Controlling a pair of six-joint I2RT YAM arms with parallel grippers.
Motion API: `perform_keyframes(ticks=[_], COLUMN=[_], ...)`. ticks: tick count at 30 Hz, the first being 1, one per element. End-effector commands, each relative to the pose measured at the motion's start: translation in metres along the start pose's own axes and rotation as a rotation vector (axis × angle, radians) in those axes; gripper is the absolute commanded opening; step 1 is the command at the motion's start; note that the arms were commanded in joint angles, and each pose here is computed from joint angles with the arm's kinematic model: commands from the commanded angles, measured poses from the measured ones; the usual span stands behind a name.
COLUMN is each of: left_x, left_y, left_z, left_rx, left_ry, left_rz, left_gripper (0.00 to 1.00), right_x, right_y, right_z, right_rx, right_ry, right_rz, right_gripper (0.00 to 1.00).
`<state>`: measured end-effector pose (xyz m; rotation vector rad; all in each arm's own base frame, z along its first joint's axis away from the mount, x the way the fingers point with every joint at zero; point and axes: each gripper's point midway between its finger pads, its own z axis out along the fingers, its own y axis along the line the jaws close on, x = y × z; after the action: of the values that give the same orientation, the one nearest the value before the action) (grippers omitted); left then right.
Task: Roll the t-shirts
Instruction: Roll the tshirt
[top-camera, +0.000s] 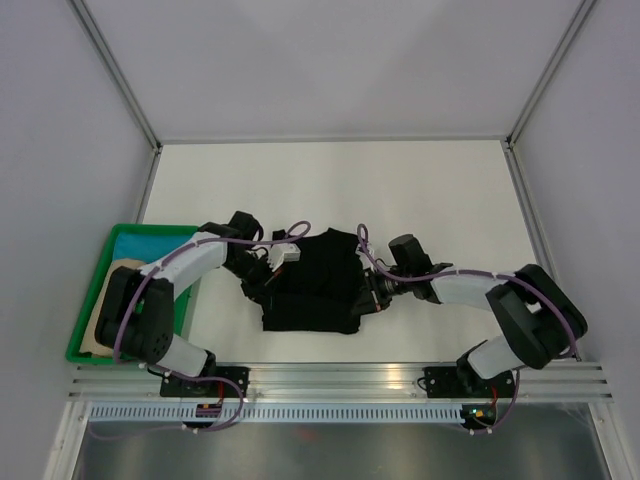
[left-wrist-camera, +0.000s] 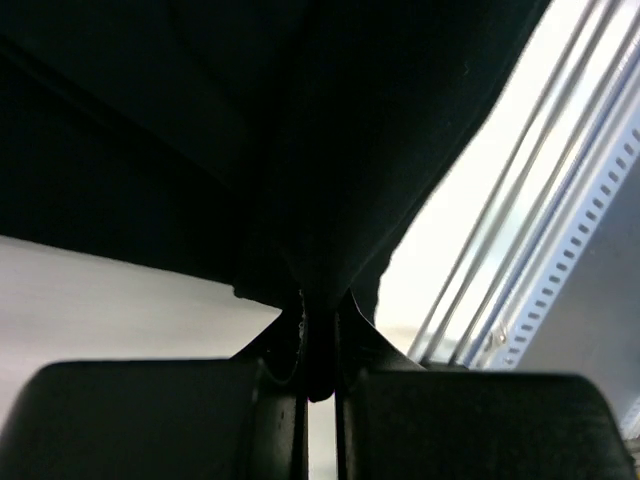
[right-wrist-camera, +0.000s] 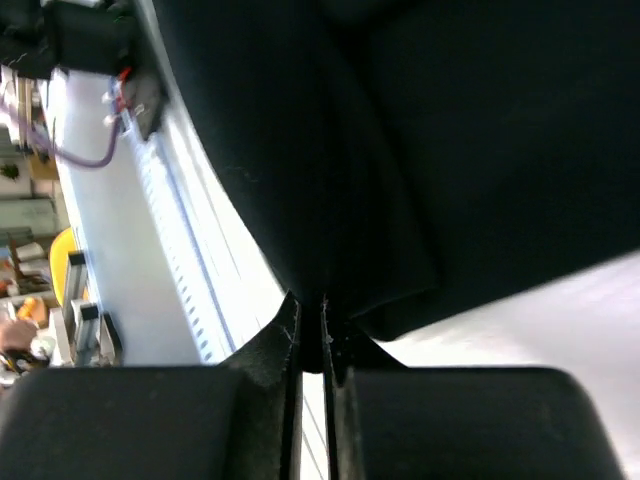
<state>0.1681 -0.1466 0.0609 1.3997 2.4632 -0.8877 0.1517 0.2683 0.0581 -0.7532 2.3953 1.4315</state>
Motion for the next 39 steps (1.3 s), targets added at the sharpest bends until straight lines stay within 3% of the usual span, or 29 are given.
perform_keyframes(ticks=[1,7,14,19,25,28,32,39], left_x=[-0.008,-0.006,-0.009,-0.016,-0.013,-0.016,-0.018,-0.025], left_y=[0.046,0.056,0.055,0.055,0.055,0.054,0.054,0.049], left_z=[0.001,0.013,0.016,0.011,0.010,0.009,0.002,-0.013], left_rx=[-0.134,-0.118,-0.098,-0.111,-0.122,-0.123,-0.145,-0.192], left_ry=[0.031,0.052,0.040,0.021,0.027,0.017,0.006,-0.028], left_rz=[-0.066,-0.090,-0.101,-0.111,-0.116,-0.117,-0.103,-0.070], left_gripper=[0.05,0.06,0.12,0.18,0.25,0.28,0.31,0.38], right_x=[-0.005,-0.013,-0.042,-0.075,-0.095,-0.098,-0.078,-0.060], right_y=[-0.026,-0.060,-0.058,-0.019,0.076,0.073,0.027,-0.023], right_z=[0.000,-0.007,-0.043,-0.076,-0.012,0.013,0.044,0.049], right_rx=[0.033,0.162,0.358,0.433,0.126,0.083,0.155,0.268], right_ry=[-0.001,-0.056,-0.118,-0.242,-0.333,-0.301,-0.188,-0.156], right_rz=[0.046,0.090,-0.016,-0.146,-0.305,-0.267,-0.204,-0.124], right_gripper=[0.10,0.37,0.41,0.33,0.17,0.11,0.06,0.03])
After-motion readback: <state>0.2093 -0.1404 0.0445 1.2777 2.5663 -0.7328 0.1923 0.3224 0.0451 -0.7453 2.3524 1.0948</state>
